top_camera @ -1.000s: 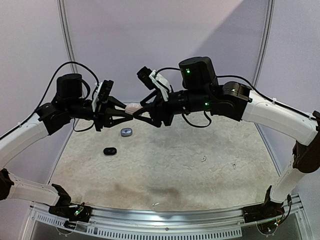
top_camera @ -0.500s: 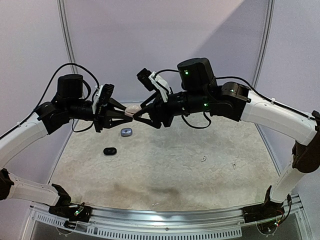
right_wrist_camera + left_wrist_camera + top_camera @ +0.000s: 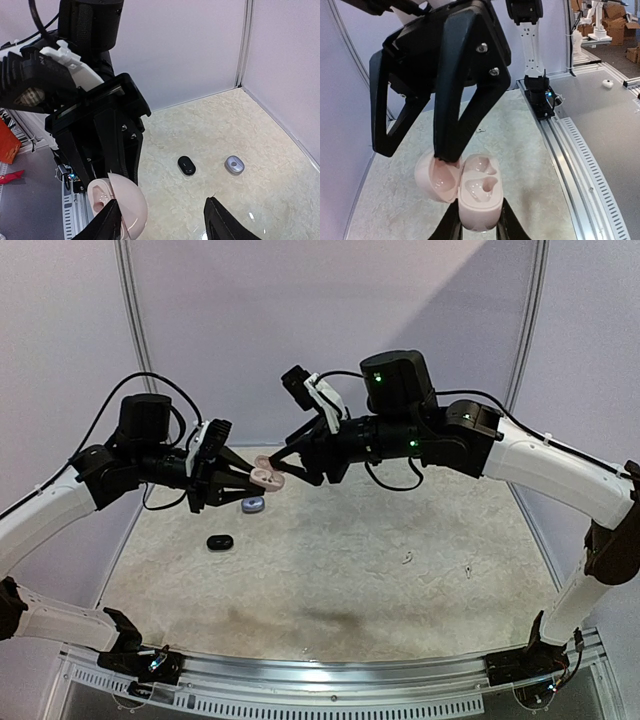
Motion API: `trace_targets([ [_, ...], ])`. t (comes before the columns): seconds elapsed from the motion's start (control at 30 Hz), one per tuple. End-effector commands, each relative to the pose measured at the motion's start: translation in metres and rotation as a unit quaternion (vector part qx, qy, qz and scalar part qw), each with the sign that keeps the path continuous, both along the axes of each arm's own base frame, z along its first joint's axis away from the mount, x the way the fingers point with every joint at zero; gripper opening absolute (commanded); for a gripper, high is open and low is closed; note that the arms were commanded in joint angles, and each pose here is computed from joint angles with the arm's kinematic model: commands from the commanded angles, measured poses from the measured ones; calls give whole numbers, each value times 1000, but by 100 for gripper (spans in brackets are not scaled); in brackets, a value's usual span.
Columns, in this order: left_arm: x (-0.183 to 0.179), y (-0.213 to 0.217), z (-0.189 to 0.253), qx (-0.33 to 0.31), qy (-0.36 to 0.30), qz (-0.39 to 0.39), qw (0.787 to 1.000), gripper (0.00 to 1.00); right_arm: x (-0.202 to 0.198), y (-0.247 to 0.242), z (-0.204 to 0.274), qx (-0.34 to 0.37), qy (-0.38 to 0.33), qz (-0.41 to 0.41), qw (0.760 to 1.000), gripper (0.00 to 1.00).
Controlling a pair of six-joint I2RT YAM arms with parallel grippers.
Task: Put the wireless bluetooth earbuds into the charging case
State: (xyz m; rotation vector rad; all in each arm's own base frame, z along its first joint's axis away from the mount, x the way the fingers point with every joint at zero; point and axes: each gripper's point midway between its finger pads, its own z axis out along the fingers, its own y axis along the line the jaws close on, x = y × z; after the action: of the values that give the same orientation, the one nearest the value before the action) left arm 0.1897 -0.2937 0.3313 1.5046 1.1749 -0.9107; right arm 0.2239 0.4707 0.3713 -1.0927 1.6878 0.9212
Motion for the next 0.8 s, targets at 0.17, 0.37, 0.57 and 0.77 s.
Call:
trace_targets([
  [0.17,-16,0,-7,-6,57,-22,998,0,37,-12,33,46,-19,-56,997,58],
  [0.37,-2,-2,-9,-34,142,13,989,0,24,-8,36,54,-12,-16,998,62],
  [0.57,0,-3,-12,-44,166,20,985,0,15,-10,59,83,-7,9,996,66],
  [0.77,4,-1,-11,-61,161,39,984,0,81,-78,25,12,44,-218,975,65],
])
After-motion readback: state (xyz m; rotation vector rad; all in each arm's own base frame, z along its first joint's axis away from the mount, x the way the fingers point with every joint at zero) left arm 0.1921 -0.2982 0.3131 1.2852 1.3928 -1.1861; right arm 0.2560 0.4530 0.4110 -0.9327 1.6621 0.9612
